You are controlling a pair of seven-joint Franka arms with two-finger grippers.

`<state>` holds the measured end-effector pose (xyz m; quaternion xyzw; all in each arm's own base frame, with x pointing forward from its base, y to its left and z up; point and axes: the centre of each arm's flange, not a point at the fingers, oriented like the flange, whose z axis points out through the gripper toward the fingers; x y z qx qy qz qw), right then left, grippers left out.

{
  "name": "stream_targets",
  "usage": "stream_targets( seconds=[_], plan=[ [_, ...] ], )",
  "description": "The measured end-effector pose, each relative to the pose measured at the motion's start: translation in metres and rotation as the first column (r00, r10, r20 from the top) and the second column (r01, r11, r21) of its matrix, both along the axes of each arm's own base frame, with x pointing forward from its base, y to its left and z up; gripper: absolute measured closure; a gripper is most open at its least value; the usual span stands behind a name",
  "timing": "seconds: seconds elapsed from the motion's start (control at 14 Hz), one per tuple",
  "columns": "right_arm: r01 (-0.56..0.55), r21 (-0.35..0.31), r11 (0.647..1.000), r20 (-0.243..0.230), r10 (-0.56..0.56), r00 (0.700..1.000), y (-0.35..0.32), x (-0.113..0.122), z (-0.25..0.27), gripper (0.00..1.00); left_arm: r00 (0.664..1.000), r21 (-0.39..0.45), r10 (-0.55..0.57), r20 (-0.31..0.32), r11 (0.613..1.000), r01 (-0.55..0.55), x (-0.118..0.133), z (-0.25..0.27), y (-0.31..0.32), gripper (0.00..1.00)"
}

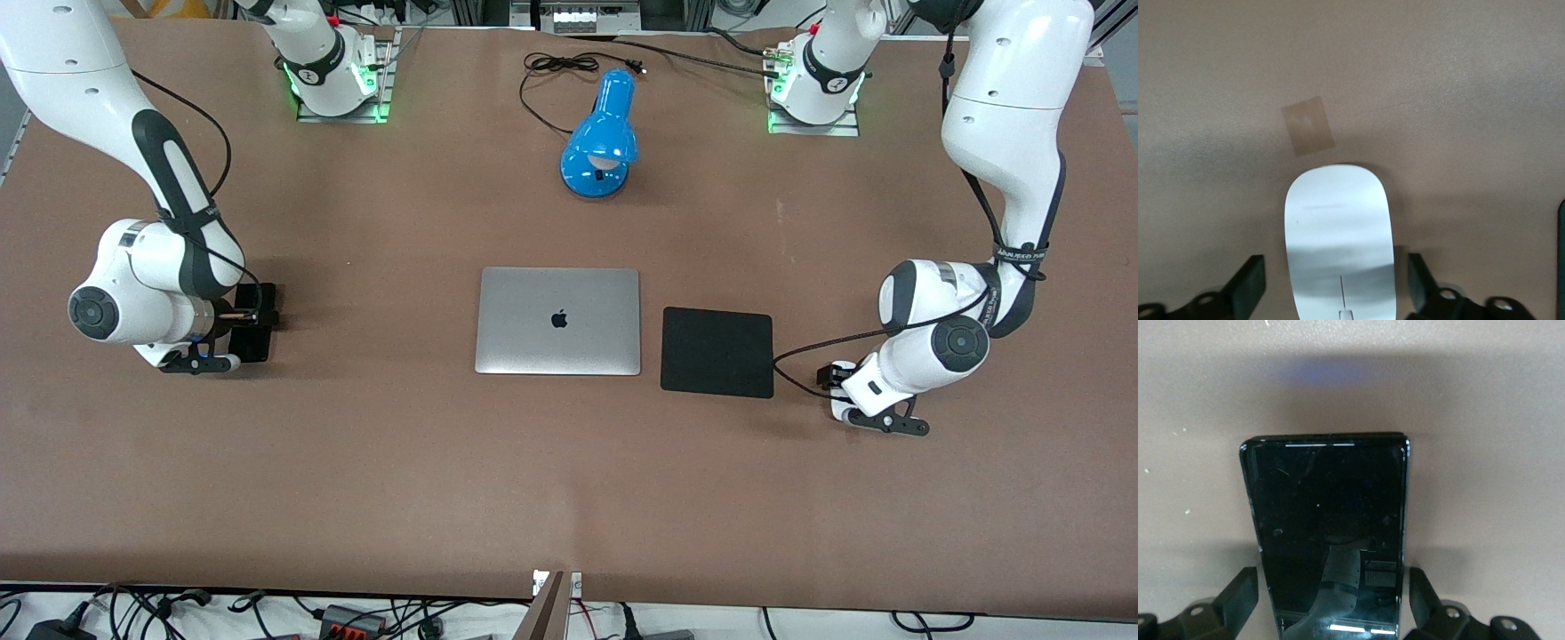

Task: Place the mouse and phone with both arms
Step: 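Grasp the phone with the right gripper while the left gripper grasps the mouse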

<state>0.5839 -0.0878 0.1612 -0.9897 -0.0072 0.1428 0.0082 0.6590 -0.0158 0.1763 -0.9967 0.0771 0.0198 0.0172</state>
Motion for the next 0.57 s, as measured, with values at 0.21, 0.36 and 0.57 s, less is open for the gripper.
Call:
stream_targets(
  seconds=[0.21,0.36,0.57],
  plan=[
    [0.0,0.0,1.0,0.0,0.0,1.0,0.0,0.0,0.0,0.0,1.0,0.0,0.002,0.004,1.0,-0.002,0.001,0.001,0.0,0.38],
    [0.0,0.0,1.0,0.0,0.0,1.0,-0.001,0.0,0.0,0.04,1.0,-0.001,0.0,0.01,1.0,0.0,0.003,0.004,-0.003,0.38],
    [-0.002,-0.002,1.0,-0.001,0.002,1.0,-0.001,0.001,0.004,0.2,1.0,-0.033,0.022,-0.018,0.999,-0.023,0.003,0.018,-0.052,0.38]
  ],
)
